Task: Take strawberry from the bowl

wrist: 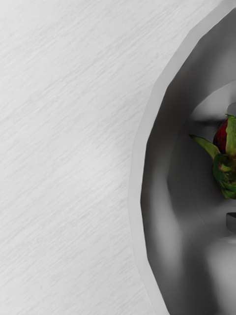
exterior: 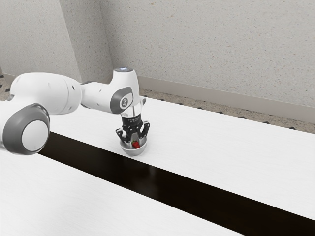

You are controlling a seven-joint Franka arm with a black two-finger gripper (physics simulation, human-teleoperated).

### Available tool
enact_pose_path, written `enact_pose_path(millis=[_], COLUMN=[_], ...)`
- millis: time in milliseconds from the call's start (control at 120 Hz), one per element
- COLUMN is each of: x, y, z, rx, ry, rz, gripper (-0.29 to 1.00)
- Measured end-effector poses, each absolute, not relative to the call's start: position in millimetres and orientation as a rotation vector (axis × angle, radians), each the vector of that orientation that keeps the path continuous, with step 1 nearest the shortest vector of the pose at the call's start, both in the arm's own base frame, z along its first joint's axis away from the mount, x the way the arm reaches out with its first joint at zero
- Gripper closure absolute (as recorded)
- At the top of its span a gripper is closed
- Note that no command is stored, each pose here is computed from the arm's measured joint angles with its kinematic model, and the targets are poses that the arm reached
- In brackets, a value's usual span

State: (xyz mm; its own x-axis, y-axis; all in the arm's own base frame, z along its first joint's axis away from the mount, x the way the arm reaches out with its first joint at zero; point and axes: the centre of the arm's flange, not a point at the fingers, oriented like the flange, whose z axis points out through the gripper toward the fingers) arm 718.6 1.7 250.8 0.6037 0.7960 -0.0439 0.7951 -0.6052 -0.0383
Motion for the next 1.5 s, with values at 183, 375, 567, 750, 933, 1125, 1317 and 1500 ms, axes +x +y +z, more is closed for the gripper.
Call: enact_pose_path(millis=[183,375,567,750,933,1125,1317,1500], x=[719,716,711,702,699,705,707,703], y=[0,-1,-13,-102,-169,-194,-196,-193], z=[255,296,346,338,319,313,309,324], rx=[-2.806,-2.814,-2.829,-2.890,-2.933,-2.981,-2.994,-2.982], ry=[-1.383,-1.383,-1.372,-1.211,-1.112,-1.109,-1.132,-1.133], rz=[0.074,0.011,-0.038,0.000,0.023,-0.004,-0.024,-0.020], gripper=[0.50,0.54,0.55,0.55,0.55,0.56,0.35,0.15])
